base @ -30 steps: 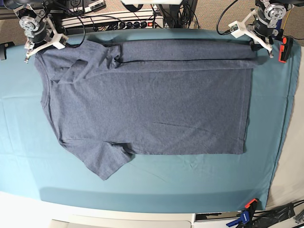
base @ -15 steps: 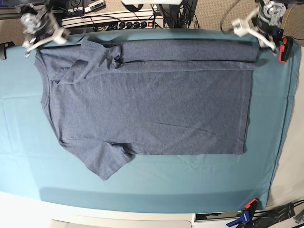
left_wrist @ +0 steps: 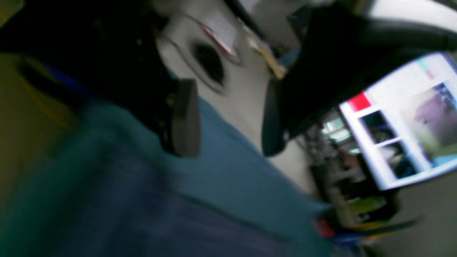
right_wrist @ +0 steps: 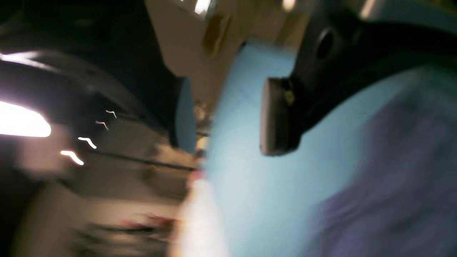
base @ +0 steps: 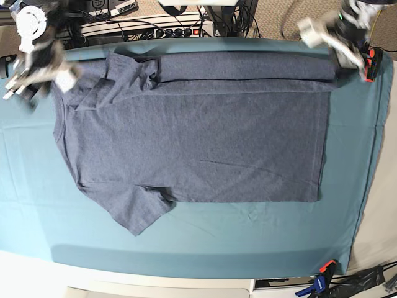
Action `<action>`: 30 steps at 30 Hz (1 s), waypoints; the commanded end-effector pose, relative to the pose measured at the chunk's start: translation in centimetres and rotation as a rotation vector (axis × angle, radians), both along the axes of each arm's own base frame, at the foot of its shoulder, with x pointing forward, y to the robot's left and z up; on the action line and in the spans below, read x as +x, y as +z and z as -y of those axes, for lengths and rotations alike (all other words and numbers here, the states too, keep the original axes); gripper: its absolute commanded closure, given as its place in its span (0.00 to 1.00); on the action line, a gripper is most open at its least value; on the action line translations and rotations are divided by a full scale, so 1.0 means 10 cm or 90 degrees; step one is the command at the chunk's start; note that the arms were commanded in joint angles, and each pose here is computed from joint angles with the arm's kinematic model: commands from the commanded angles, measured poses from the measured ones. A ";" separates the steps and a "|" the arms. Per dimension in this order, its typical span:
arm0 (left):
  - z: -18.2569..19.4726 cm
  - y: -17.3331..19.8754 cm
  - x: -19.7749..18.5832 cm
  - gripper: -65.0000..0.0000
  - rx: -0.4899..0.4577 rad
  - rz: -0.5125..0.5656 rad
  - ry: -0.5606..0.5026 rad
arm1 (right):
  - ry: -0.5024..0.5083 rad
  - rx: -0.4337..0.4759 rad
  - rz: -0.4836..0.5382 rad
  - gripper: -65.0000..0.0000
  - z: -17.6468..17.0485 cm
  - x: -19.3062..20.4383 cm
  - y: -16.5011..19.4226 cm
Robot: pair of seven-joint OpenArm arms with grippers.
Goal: Fold the T-shirt properly
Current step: 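Release the shirt and swing both arms outward, then move both grippers along the shirt's sides to the hem corners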
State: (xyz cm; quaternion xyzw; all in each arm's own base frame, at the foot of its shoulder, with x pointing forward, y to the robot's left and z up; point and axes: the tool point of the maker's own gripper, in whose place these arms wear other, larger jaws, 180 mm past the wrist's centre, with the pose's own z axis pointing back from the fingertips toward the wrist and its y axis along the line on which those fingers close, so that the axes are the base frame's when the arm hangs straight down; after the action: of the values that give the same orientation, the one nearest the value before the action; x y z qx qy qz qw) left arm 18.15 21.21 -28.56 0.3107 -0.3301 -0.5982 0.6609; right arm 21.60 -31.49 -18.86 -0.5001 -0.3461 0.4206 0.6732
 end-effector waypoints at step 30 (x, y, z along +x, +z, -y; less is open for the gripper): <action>-1.25 0.95 2.23 0.56 -0.551 0.090 0.312 | -0.402 0.836 0.322 0.53 2.14 1.25 -0.33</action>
State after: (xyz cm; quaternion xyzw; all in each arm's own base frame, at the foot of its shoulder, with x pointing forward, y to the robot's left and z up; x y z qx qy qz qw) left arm 40.00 32.70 -21.44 0.0921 -0.4889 -0.2140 0.8407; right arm 33.44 -51.90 -25.50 -0.1358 -0.4752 -0.2201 0.8410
